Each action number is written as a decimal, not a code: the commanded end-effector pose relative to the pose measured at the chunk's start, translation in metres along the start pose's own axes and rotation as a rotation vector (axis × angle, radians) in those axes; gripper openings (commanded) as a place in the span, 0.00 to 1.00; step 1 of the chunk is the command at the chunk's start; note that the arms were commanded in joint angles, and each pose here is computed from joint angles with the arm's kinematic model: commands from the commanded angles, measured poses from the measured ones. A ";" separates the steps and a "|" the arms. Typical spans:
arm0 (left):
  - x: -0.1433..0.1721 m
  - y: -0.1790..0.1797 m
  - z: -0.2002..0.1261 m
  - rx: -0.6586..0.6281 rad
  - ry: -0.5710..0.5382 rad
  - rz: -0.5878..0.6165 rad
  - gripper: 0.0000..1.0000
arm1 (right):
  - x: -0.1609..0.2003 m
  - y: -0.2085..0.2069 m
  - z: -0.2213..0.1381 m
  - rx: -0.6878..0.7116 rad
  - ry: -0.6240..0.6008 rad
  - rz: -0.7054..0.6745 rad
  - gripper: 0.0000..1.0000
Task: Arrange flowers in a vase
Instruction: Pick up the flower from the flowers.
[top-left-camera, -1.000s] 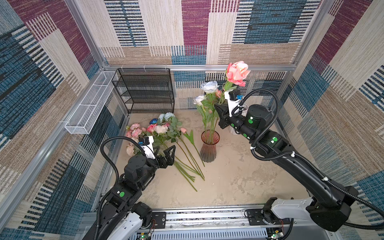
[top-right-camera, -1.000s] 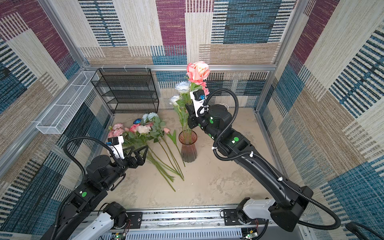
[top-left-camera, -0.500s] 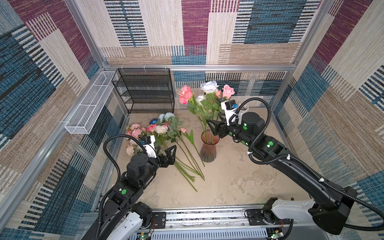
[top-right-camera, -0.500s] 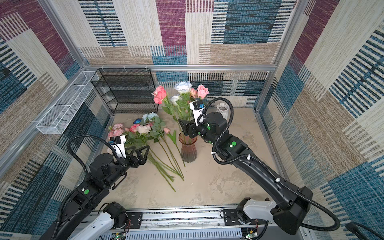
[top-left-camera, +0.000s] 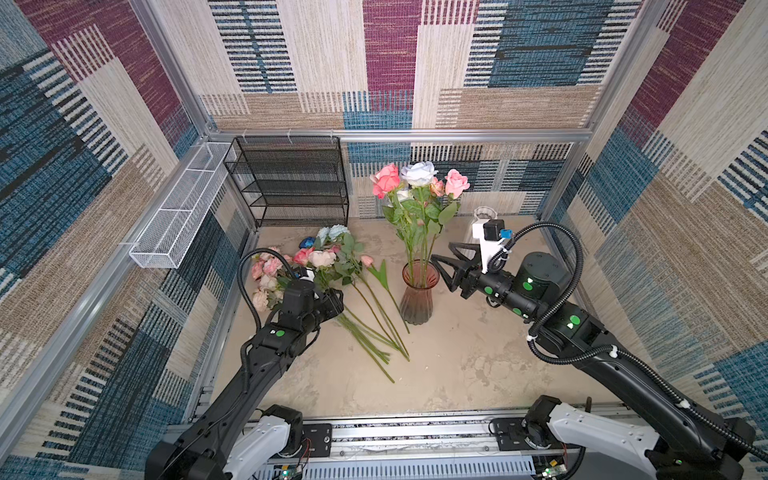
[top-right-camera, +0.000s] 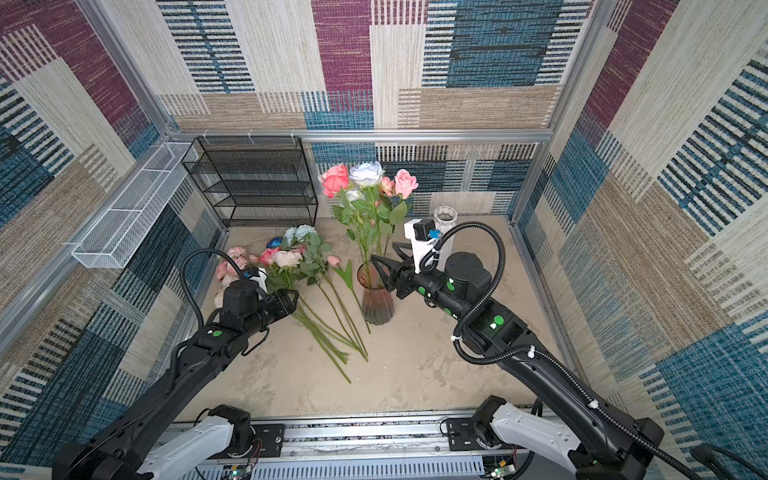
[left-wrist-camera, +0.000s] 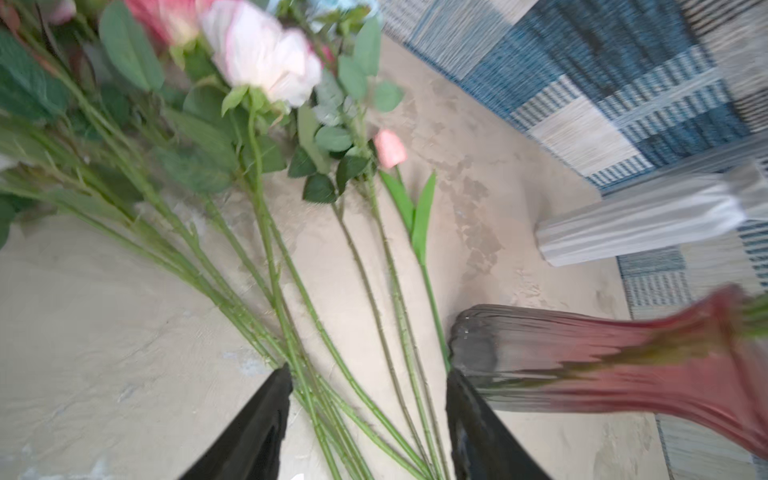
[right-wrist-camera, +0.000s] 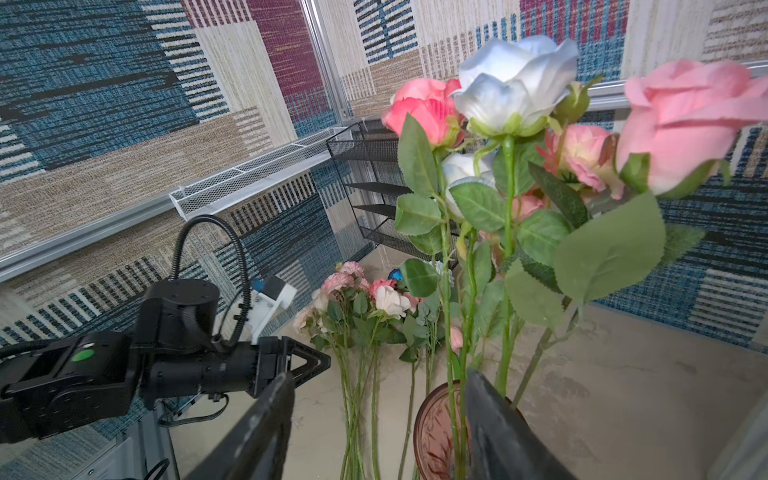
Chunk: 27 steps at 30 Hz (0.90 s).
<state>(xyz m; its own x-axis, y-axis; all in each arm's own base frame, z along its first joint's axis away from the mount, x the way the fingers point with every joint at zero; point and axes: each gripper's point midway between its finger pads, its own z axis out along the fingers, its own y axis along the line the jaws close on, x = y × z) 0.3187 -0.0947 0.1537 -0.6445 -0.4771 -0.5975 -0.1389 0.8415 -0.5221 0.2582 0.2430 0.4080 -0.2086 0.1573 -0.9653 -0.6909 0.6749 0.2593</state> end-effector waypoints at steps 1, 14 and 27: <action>-0.011 -0.005 0.024 0.055 -0.020 -0.072 0.54 | -0.005 0.004 -0.004 -0.022 -0.027 0.024 0.63; -0.003 0.055 0.095 -0.191 0.036 -0.154 0.40 | -0.004 0.004 -0.014 -0.015 -0.036 0.032 0.58; 0.000 0.069 0.109 -0.248 0.051 -0.143 0.26 | -0.003 0.001 -0.015 -0.005 -0.040 0.031 0.57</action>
<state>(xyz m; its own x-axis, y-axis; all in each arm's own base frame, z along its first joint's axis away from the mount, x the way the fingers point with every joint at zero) 0.3853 -0.0670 0.0497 -0.6551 -0.5822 -0.4815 -0.4015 0.8082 -0.4308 0.2477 0.2345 0.4051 -0.2129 0.1805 -0.9603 -0.6909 0.6671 0.2786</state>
